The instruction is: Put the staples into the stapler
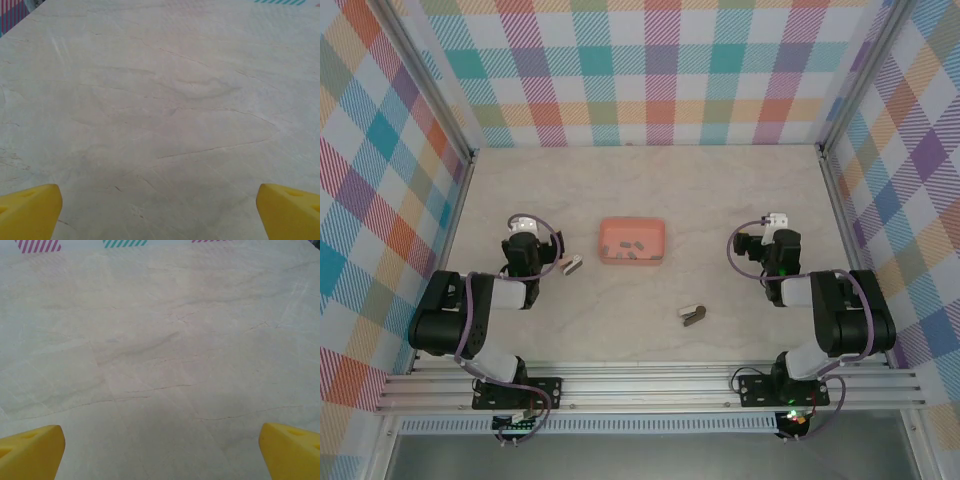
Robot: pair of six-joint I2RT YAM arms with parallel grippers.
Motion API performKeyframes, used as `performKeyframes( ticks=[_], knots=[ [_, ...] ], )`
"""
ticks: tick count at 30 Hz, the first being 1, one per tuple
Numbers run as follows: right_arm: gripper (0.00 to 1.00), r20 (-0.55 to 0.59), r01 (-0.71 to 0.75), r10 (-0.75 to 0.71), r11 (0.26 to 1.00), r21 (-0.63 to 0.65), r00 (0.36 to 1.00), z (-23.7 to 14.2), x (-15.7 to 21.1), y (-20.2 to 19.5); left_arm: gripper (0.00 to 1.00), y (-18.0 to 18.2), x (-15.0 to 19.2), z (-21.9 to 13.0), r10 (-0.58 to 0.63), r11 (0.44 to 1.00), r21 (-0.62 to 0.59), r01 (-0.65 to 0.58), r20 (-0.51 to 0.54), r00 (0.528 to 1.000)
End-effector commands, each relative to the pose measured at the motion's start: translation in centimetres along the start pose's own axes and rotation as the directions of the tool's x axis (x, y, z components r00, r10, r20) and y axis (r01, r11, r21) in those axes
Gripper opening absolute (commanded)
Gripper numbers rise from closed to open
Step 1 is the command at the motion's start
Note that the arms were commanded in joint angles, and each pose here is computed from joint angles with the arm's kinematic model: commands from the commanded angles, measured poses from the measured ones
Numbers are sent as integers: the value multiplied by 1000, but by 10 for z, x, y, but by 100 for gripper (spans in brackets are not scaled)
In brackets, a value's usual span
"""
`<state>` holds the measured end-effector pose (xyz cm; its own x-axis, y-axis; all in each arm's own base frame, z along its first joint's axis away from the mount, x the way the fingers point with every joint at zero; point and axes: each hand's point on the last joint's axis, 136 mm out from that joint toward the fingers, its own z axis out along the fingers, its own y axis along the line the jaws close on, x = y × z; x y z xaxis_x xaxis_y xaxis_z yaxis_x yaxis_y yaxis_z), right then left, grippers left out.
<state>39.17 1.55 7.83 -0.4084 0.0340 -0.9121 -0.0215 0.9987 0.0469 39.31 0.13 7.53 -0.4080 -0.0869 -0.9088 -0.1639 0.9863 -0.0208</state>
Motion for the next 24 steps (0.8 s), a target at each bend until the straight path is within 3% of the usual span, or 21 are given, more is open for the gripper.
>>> performKeyframes(
  ticks=[1, 24],
  knots=[
    [99, 46, -9, 9, 1000, -9, 999, 0, -15, 0, 100, -3, -6, 0, 9, 1000, 23, -9, 20, 1000],
    [99, 48, -9, 9, 1000, -7, 999, 0, -15, -1, 100, -3, -6, 1, 5, 1000, 27, -5, 15, 1000]
  ],
)
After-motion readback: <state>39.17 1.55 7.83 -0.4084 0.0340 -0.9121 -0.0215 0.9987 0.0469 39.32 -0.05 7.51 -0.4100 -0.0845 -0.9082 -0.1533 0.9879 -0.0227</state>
